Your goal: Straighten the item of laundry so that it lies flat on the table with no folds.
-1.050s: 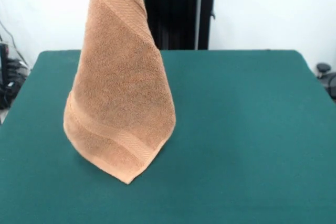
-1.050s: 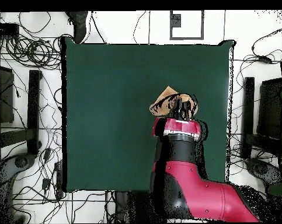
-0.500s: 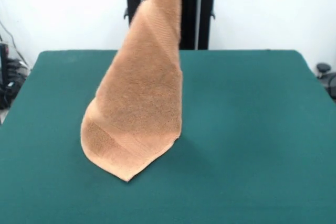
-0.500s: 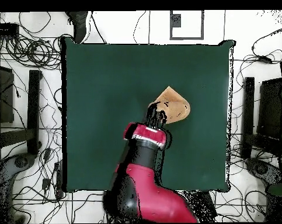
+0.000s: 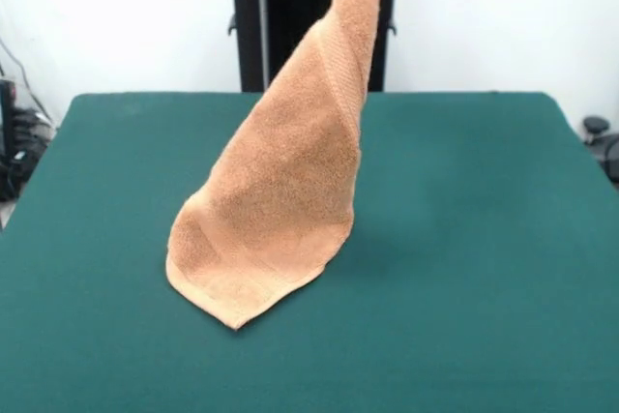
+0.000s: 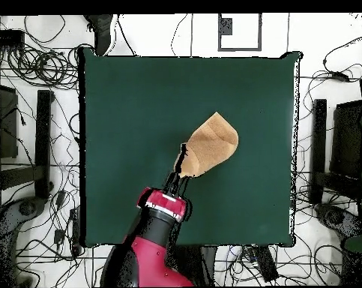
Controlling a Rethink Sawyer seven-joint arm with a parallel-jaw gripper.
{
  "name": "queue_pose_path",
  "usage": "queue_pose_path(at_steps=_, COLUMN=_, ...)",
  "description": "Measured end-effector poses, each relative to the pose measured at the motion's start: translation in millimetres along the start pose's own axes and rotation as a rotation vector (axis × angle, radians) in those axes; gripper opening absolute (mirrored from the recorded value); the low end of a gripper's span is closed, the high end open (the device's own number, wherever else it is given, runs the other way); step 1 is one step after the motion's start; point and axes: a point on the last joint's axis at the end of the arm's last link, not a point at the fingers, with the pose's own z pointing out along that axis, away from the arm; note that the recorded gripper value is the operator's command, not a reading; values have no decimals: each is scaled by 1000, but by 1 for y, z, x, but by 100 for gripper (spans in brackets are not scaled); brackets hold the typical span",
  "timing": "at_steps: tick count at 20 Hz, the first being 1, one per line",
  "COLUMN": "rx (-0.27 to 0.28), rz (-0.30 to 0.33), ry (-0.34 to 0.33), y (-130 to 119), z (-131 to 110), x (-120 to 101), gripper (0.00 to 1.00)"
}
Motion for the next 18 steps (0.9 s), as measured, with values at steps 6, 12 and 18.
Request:
queue_pose_path(at_steps=6, rx=113, rz=35, ry=13, y=8, z=-22, x=12, gripper=0)
queue_pose_path(at_steps=12, rx=171, rz=99, ry=21, y=31, z=-44, x=15, gripper=0)
queue_pose_path(at_steps=18, rx=196, rz=130, ry=30, y=42, z=-58, x=20, gripper=0)
